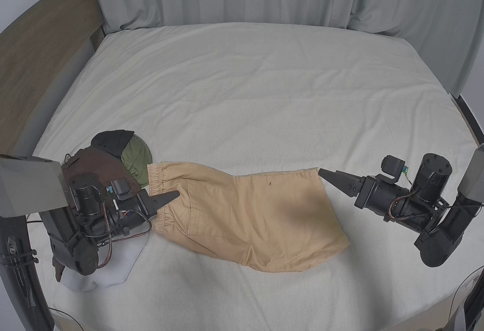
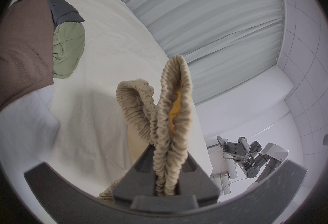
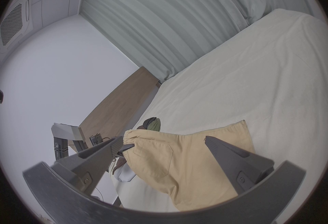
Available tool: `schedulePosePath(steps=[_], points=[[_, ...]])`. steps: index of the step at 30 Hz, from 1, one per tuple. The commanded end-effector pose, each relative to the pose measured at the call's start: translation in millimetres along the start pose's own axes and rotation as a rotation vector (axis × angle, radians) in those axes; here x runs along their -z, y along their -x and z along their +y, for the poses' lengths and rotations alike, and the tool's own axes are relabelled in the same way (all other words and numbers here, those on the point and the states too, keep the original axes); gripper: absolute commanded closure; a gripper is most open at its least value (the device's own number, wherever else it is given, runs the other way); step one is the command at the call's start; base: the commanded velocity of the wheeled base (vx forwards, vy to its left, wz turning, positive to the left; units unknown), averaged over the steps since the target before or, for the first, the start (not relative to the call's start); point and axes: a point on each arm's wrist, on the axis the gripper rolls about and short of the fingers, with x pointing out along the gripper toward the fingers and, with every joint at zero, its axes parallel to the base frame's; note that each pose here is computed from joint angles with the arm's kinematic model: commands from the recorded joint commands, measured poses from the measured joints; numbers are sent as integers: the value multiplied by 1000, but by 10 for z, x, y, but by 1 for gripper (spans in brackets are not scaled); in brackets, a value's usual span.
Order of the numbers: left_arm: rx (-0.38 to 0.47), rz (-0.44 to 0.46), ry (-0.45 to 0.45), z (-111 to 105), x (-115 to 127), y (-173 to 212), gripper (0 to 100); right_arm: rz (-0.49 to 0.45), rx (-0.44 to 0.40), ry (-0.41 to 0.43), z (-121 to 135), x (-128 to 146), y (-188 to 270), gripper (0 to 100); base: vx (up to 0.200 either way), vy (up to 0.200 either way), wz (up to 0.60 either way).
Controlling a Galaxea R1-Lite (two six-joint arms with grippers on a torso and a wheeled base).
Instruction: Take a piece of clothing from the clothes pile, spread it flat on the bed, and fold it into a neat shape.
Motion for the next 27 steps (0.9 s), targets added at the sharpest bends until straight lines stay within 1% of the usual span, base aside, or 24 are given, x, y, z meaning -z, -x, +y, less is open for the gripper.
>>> schedulePosePath(steps=[1,10,15,17,19,21,27], points=[[11,4,-4,-27,8,-24,100,3,-3,0,6,8,-6,0,0,0,0],[37,22,-12,-93,48,-95,100,5,-6,0,13,12,-9,0,0,0,0],[70,26,-3,-173,59,-197,100,3,-5,1,10,7,-10,0,0,0,0],[95,21,-2,-239,47,-260,100,1,-6,1,10,4,-12,0,0,0,0],[99,17,-6,-274,56,-281,100,1,-6,1,10,4,-12,0,0,0,0],[100,17,-9,-342,118,-335,100,-4,-5,3,7,-10,-12,0,0,0,0],[116,32,3,-405,184,-399,100,-10,-8,7,6,-27,-22,0,0,0,0]])
